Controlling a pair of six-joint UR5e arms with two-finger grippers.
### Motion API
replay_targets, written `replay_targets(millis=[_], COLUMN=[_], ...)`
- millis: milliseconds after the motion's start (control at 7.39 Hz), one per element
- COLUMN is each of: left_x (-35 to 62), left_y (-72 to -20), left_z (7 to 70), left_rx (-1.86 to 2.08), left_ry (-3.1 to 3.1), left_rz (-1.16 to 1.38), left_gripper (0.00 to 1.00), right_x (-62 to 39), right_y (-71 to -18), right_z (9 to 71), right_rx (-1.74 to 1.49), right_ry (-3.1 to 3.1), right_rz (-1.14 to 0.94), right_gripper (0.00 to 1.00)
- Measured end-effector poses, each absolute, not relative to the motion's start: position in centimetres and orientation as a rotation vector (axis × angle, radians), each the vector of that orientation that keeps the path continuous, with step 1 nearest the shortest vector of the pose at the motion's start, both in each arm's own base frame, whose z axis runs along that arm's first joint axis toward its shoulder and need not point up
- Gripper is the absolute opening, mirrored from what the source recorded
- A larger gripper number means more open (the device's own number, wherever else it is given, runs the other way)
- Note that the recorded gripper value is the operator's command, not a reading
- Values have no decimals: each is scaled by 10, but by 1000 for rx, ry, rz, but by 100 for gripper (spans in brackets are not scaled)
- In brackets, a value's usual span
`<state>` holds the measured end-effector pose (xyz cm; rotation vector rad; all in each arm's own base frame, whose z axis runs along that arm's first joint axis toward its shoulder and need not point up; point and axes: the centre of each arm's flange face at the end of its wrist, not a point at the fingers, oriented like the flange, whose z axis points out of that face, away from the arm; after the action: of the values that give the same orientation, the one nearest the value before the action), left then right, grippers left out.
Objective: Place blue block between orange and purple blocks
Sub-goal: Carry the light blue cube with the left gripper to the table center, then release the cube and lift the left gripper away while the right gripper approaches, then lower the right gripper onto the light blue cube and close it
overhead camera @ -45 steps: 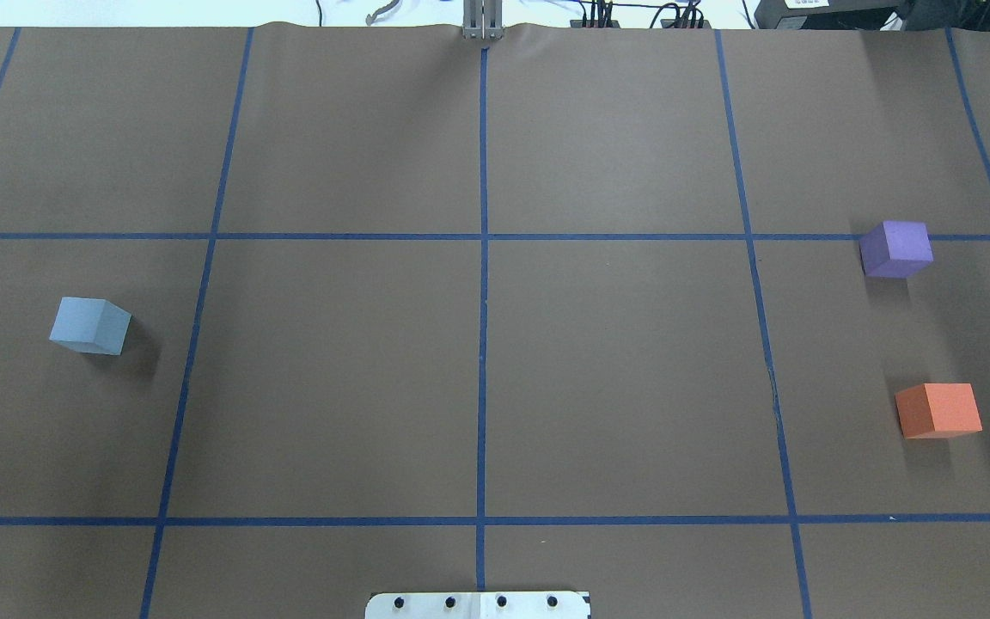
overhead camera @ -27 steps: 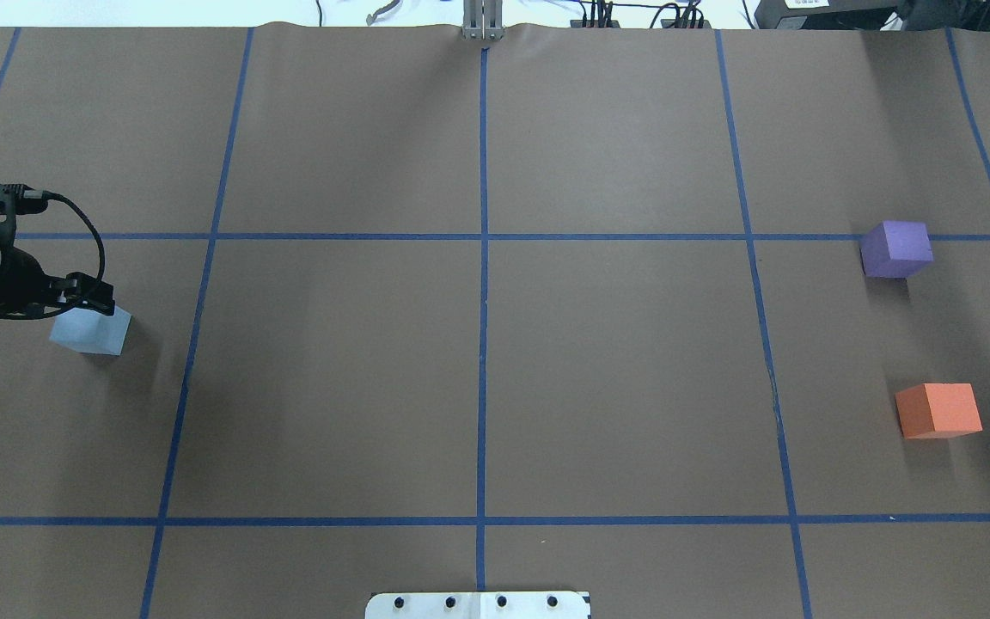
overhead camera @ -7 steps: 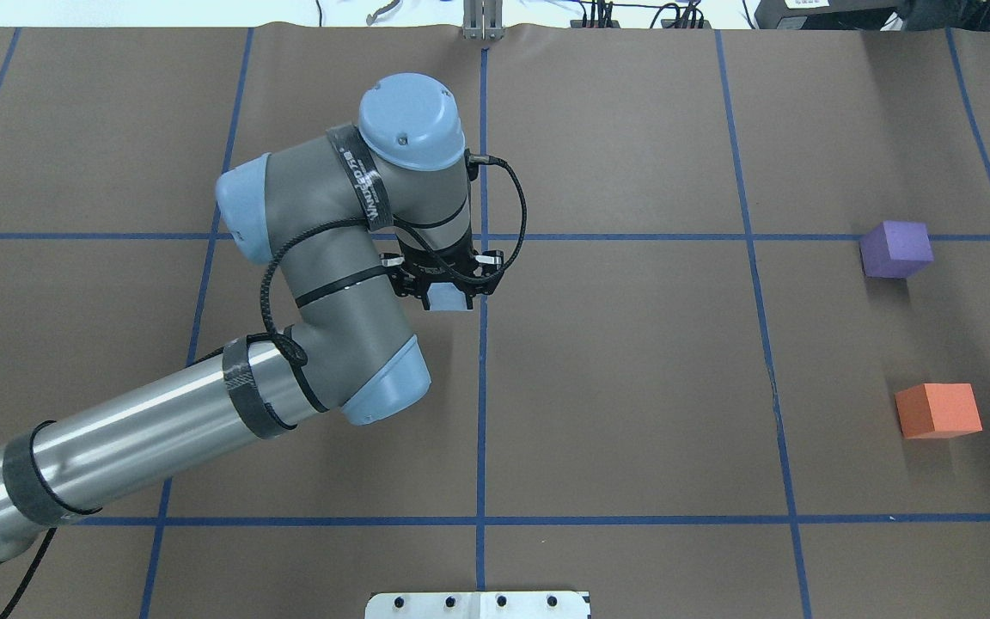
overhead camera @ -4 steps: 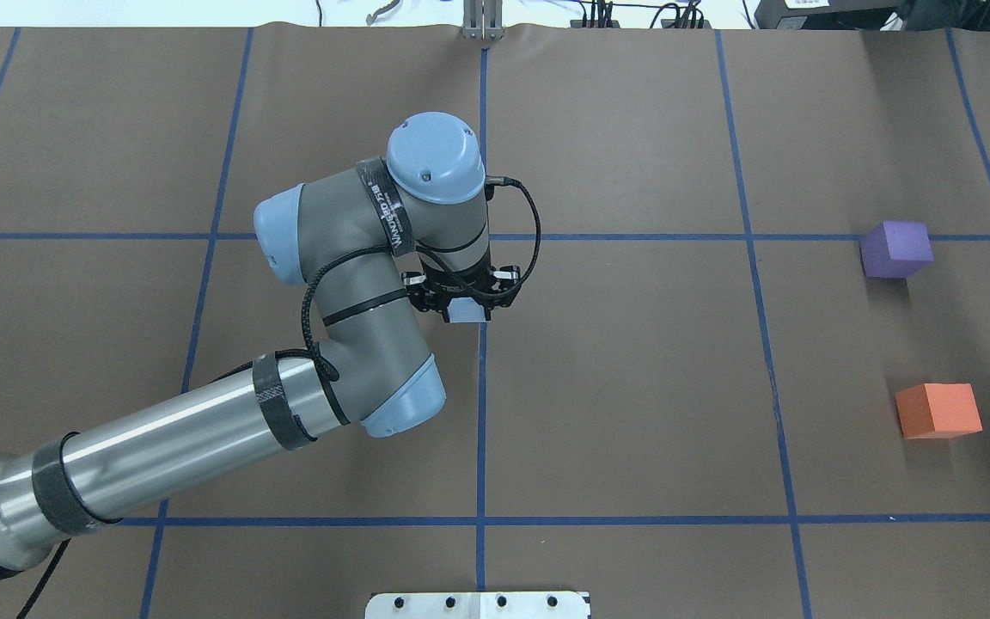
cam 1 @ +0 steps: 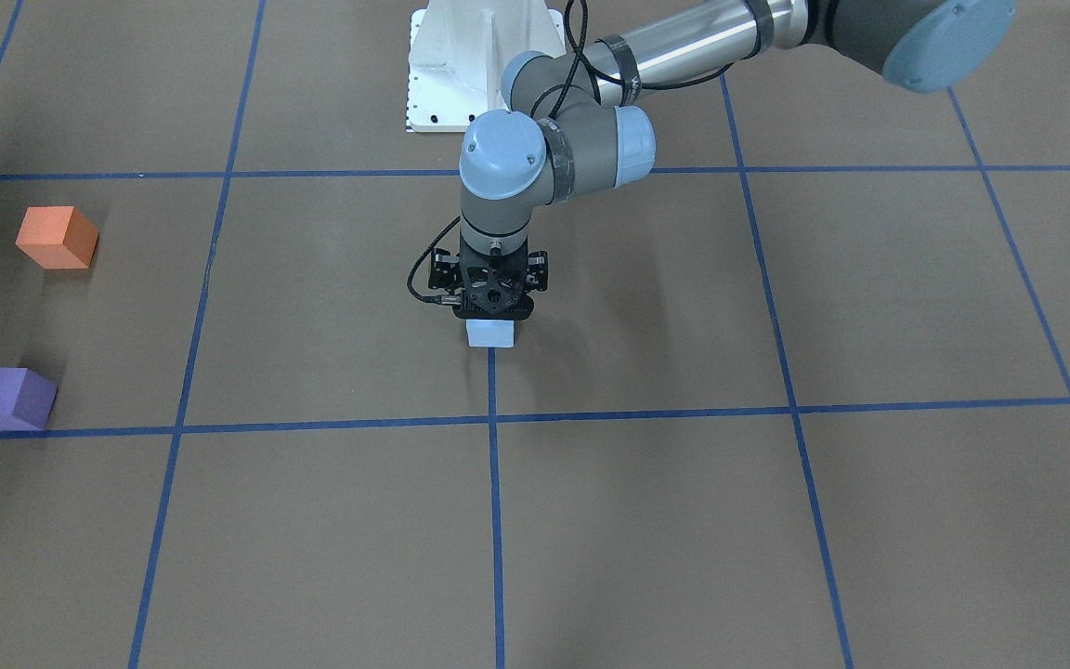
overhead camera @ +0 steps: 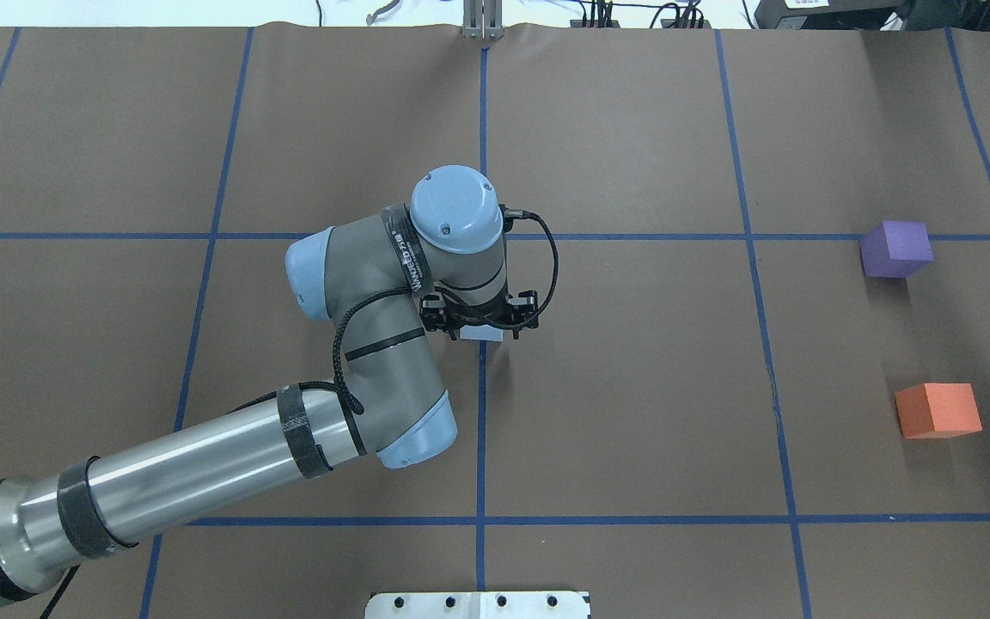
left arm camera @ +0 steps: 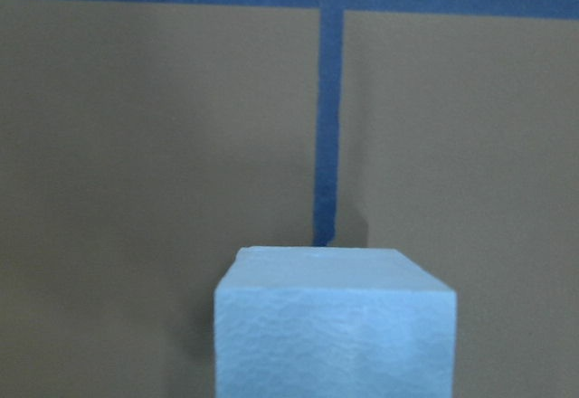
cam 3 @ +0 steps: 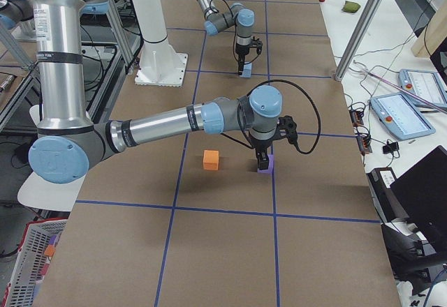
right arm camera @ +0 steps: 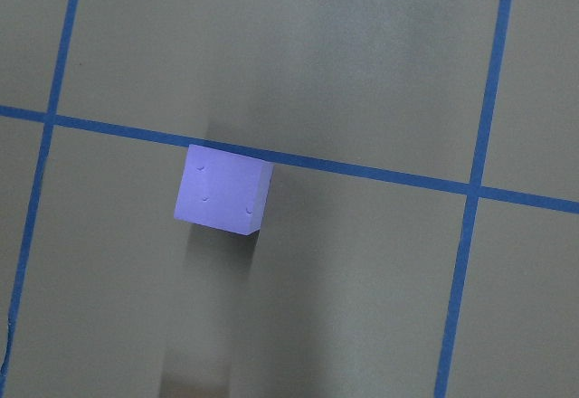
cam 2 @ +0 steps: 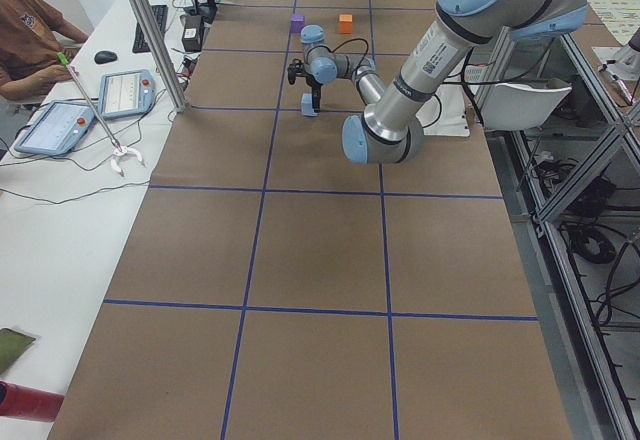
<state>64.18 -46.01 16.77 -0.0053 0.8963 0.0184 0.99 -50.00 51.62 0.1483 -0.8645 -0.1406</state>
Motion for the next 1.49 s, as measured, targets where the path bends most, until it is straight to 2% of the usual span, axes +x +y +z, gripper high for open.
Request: replay_targets(millis=[271, 541, 677, 1083, 1353, 1489], left_x=[593, 488, 442, 335, 266, 233], left_y=[-486, -537, -549, -566, -557, -546], left_z=[139, 120, 138, 254, 324, 351], left_rx=[-18, -86, -85, -27, 7, 22], left_ry=[954, 995, 996, 920, 877, 860], left_rz=[-5, -77, -100, -76, -41, -28], left_gripper=[100, 100, 100, 100, 100, 100], right_x=[-1, -57, -100, -261, -389, -443], right_y=[-511, -514, -514, -489, -455, -443], right_z=[475, 397, 340, 158, 96, 85], right_rx=[168, 149, 117, 26, 22, 33], right_ry=[-879, -926, -958, -923, -843, -804], right_rz=[-97, -33, -4, 55, 60, 46], right_gripper=[100, 100, 100, 100, 100, 100])
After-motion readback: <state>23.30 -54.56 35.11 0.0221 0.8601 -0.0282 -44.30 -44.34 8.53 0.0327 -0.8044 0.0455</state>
